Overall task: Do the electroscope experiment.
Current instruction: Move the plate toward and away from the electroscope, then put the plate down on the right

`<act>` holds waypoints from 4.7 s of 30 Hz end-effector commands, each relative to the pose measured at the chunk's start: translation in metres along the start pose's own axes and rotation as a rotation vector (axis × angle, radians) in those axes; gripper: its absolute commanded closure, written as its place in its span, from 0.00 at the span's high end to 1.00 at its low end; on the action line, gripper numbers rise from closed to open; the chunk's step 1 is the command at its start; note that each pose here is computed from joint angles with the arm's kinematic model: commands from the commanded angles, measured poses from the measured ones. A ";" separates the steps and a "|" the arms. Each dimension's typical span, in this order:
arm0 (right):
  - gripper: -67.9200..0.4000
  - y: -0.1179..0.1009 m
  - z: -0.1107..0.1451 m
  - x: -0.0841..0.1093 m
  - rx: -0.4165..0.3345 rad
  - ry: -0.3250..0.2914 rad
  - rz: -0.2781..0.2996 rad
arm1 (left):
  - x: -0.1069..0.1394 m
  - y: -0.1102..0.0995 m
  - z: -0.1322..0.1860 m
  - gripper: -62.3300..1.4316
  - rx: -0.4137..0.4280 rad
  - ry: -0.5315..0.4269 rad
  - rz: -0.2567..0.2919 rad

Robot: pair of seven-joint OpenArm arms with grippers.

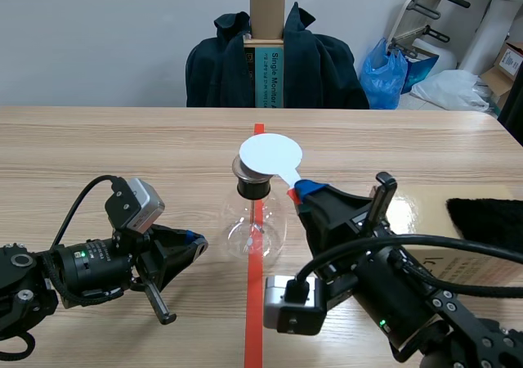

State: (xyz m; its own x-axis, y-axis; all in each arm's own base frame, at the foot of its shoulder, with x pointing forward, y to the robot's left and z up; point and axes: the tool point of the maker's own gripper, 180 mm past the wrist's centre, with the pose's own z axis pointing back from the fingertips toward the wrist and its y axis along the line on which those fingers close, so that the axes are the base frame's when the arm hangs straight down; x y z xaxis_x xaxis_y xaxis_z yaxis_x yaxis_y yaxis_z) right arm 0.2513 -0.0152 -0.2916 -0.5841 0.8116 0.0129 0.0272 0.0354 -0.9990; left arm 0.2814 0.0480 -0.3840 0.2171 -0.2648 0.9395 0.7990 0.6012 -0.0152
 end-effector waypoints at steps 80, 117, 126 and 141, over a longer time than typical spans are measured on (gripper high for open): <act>0.02 -0.033 0.001 -0.062 -0.124 0.320 -0.110 | 0.036 -0.024 0.062 0.07 0.028 -0.098 -0.012; 0.02 -0.012 0.126 -0.075 0.044 0.390 0.005 | 0.128 -0.072 0.136 1.00 0.100 -0.117 -0.114; 0.05 0.011 0.122 -0.094 0.054 0.463 -0.015 | 0.128 -0.071 0.136 1.00 0.104 -0.120 -0.112; 0.77 0.010 0.124 -0.098 0.045 0.487 -0.036 | 0.128 -0.071 0.136 1.00 0.104 -0.119 -0.113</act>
State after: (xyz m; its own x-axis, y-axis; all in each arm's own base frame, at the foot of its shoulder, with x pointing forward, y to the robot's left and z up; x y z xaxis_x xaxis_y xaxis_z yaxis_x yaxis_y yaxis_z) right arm 0.2034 -0.1649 -0.3288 -0.1374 0.9888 0.0579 -0.1140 0.0423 -0.9926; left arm 0.1755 0.0777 -0.2232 0.0726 -0.2745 0.9589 0.7530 0.6455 0.1277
